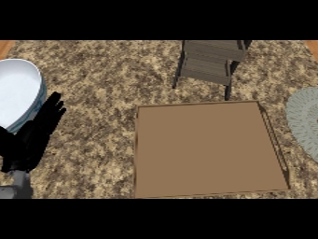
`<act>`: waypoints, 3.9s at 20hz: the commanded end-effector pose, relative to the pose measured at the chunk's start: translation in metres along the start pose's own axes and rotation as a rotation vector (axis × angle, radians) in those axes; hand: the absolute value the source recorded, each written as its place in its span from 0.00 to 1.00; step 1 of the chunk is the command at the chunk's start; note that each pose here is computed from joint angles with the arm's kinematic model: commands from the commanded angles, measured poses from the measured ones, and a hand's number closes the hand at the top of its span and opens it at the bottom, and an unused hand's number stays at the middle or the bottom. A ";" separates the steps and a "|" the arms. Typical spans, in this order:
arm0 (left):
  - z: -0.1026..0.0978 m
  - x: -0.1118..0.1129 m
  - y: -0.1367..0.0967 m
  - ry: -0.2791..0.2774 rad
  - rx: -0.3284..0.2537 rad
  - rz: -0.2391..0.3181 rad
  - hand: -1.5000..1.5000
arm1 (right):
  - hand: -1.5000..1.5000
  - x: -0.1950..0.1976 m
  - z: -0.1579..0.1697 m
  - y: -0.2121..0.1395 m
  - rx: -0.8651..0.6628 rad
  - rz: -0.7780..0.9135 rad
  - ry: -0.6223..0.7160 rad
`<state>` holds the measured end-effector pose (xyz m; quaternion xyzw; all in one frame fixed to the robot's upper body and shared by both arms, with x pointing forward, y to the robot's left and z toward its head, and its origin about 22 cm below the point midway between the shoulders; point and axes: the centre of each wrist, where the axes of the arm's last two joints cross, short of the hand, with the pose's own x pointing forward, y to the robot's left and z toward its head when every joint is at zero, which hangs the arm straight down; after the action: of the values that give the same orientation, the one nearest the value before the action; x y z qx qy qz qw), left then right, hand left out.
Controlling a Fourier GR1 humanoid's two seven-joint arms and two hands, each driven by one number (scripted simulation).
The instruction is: Pick the tomato from the tray and place it in the tiered basket
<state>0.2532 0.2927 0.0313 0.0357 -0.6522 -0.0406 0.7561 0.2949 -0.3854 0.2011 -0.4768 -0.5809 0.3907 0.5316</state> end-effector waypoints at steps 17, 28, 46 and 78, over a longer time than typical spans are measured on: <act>-0.009 0.016 -0.005 0.004 -0.028 -0.007 0.50 | 1.00 0.062 -0.053 -0.180 -0.080 -0.398 -0.326; 0.008 -0.007 -0.015 -0.007 -0.029 0.002 0.50 | 1.00 0.174 -0.085 -0.175 -0.034 -0.427 -0.273; -0.018 0.011 -0.013 -0.010 -0.015 0.006 0.50 | 1.00 0.235 -0.136 -0.085 0.032 -0.363 -0.205; -0.007 0.014 -0.021 -0.016 -0.031 -0.012 0.50 | 0.00 0.219 -0.176 -0.091 -0.241 -0.982 -0.065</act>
<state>0.2620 0.2752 0.0323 0.0258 -0.6554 -0.0516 0.7530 0.4618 -0.1911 0.3552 -0.2252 -0.7855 0.1061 0.5666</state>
